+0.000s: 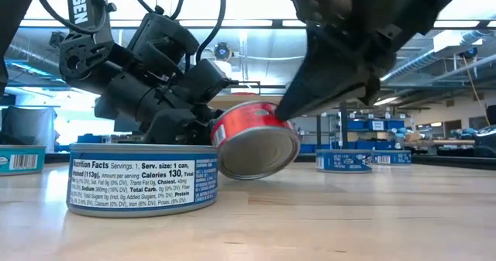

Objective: Stack canned seafood by type on shelf
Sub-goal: Stack the red tuna can on top of the red tuna can on the shelf

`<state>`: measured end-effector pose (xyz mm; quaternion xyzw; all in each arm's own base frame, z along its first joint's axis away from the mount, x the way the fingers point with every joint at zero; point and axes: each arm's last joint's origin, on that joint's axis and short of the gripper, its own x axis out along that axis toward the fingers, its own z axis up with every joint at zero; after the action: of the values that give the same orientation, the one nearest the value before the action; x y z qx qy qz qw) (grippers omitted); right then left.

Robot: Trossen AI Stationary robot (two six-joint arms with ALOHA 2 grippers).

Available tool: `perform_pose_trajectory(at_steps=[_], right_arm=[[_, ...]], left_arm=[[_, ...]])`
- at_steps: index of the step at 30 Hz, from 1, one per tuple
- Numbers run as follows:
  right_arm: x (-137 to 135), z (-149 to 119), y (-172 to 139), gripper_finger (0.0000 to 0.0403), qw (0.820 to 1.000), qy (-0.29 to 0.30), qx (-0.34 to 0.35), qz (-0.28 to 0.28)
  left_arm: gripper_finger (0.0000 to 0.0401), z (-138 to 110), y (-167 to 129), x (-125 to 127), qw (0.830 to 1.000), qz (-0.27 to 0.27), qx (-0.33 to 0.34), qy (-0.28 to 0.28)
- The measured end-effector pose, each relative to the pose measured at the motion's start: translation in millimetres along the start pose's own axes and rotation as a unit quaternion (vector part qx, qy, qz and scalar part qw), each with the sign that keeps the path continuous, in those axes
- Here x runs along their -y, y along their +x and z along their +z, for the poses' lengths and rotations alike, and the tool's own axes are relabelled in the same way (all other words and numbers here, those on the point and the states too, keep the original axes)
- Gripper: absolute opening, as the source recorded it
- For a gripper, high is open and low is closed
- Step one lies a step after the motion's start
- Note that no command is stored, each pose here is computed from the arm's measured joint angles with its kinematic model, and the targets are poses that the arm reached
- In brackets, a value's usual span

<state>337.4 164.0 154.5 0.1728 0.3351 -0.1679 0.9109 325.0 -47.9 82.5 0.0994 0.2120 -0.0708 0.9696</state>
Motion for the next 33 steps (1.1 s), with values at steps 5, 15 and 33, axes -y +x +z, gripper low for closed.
perform_pose_trajectory(at_steps=[5, 15, 33], right_arm=[[1, 8, 3, 0.0008, 0.999, 0.029, 0.019, 0.007], [7, 20, 9, 0.0008, 0.995, 0.087, 0.046, 0.002], [18, 24, 17, 0.0009, 0.996, 0.078, 0.038, -0.016]], left_arm=[[0.0001, -1, 0, 0, 1.0, -0.002, -0.007, 0.009], [0.0001, -4, 0, 1, 1.0, -0.007, -0.02, 0.021], [0.0001, 8, -21, -1, 0.993, -0.012, -0.105, 0.044]])
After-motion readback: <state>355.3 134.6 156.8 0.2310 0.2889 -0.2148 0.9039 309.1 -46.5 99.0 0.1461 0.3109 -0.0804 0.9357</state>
